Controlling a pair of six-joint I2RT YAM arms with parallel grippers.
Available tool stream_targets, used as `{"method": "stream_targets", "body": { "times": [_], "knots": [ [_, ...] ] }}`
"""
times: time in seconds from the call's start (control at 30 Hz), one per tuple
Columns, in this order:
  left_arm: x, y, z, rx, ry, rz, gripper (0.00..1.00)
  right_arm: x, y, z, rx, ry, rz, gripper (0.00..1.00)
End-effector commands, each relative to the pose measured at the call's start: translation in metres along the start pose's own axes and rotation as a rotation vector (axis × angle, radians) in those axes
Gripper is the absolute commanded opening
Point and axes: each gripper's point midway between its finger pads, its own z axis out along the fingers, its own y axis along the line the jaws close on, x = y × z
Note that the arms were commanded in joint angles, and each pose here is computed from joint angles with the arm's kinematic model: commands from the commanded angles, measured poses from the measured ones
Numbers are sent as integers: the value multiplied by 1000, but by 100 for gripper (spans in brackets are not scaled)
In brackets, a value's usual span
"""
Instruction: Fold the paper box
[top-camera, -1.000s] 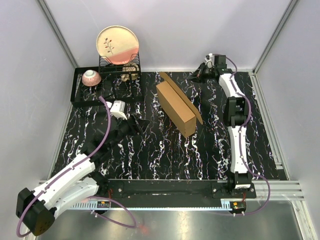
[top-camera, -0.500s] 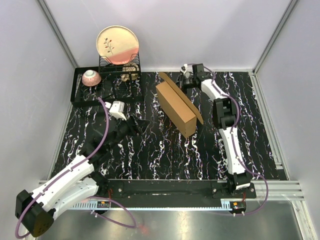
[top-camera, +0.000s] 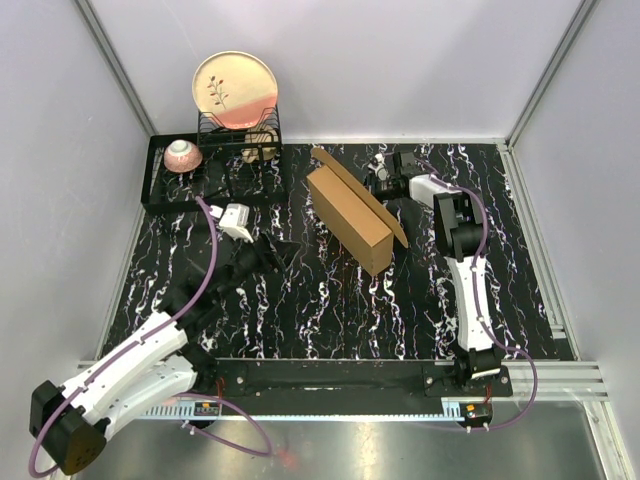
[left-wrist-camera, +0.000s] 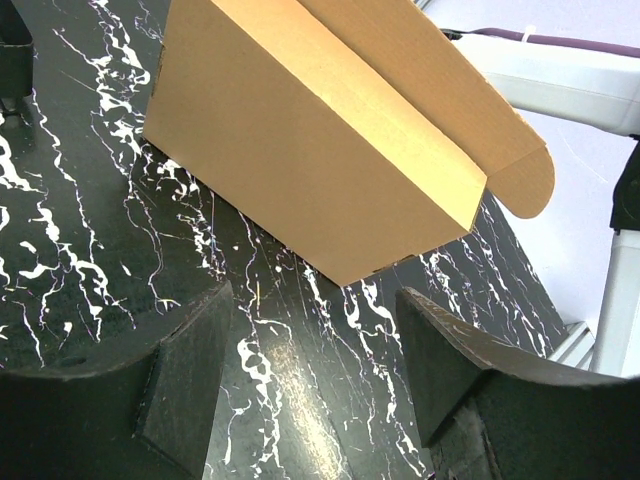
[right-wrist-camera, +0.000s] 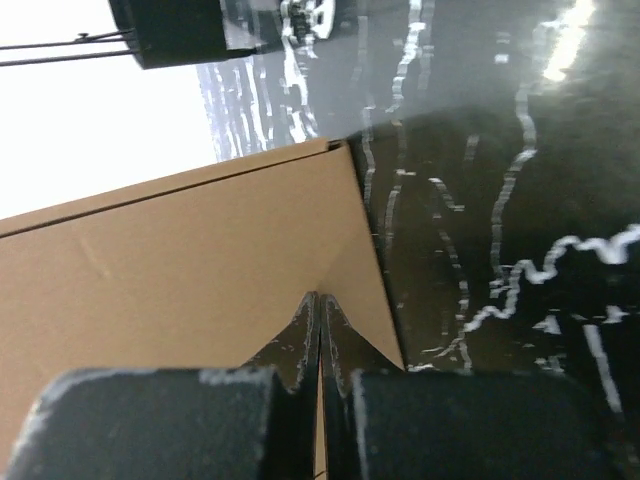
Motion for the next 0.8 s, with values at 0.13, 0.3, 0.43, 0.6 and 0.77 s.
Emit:
{"method": "stream_targets", "body": {
  "times": [0.13,0.3,0.43,0.6,0.77],
  "knots": [
    [-5,-12,-5,49,-25,-3,69,6,68,-3,-168,30,-162,0],
    [-7,-12,-9,47,-35,0,69,26,76,9,-185,87,-181,0],
    [-9,-12,-12,47,-44,-2,69,42,69,12,-176,110,-173,0],
    [-17,-14,-18,46,-69,-4,69,65,62,15,-181,147,-156,0],
    [-34,-19,-27,48,-119,15,69,84,53,14,-184,177,-137,0]
  ]
}}
